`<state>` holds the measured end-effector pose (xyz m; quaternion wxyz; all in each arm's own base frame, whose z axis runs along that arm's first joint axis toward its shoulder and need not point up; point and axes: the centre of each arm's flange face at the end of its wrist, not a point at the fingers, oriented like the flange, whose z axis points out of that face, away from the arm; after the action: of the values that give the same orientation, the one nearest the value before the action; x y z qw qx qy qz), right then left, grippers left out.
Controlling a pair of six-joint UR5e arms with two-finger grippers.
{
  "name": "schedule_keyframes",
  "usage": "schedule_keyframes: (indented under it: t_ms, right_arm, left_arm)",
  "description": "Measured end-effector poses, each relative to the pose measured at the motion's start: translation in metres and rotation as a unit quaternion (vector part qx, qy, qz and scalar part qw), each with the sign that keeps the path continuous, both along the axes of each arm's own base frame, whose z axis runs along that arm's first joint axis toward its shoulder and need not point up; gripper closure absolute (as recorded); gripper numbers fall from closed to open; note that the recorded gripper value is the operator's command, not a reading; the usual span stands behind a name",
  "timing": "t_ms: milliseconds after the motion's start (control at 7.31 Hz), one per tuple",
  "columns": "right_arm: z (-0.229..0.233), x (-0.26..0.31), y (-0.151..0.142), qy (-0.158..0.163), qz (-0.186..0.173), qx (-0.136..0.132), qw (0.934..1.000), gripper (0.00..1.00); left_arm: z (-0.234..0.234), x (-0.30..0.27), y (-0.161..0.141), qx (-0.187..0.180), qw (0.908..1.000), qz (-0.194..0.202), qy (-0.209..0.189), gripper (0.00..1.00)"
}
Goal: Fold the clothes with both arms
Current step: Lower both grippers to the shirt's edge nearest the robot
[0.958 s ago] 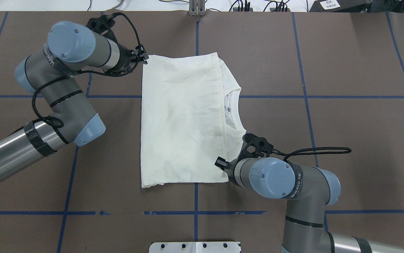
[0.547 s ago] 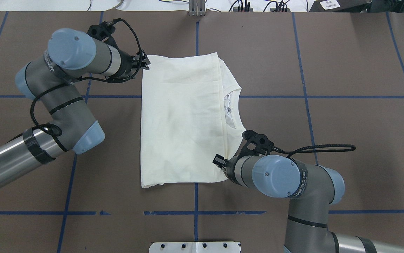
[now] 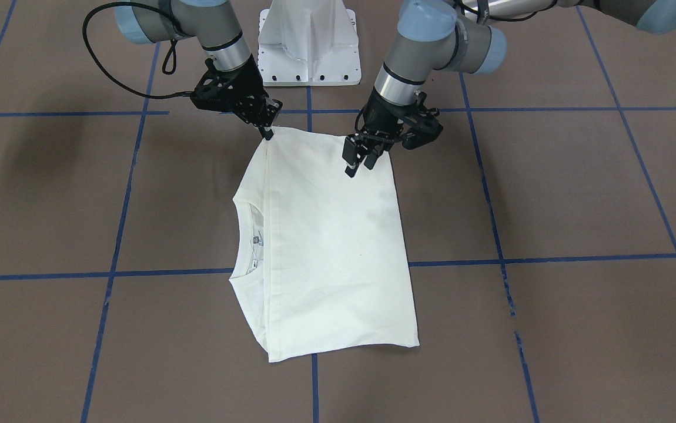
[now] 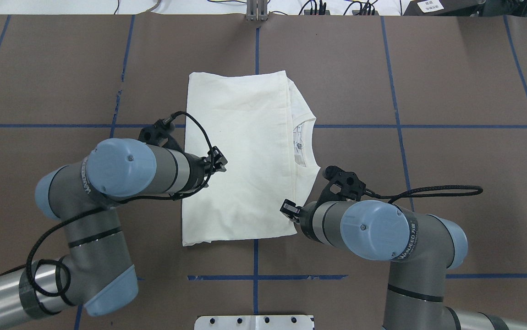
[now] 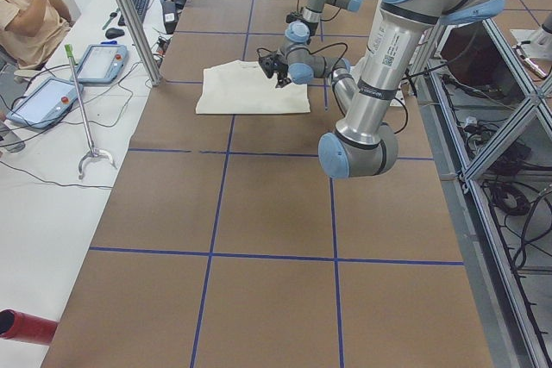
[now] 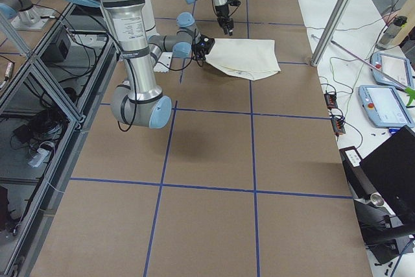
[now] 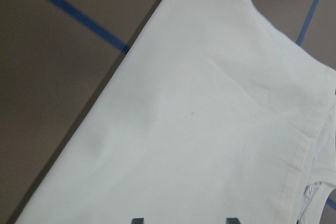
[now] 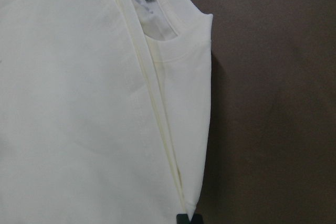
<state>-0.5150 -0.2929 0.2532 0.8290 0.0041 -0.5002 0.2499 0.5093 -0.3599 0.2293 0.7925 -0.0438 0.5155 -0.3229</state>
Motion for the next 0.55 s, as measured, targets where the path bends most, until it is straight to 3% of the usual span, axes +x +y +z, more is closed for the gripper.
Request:
schedule_keyframes:
  t_ms: [274,547]
  right_arm:
    - [0.002,0.002,0.0,0.002,-0.001,-0.001,1.0,1.0]
    - [0.002,0.002,0.001,0.002,-0.001,0.0,1.0,1.0]
  left_arm:
    - [0.027,0.011,0.048,-0.012,0.9992,0.018,-0.033,0.39]
    - [0.052,0.022,0.069,-0.02,0.9969,0.033,-0.068,0.39]
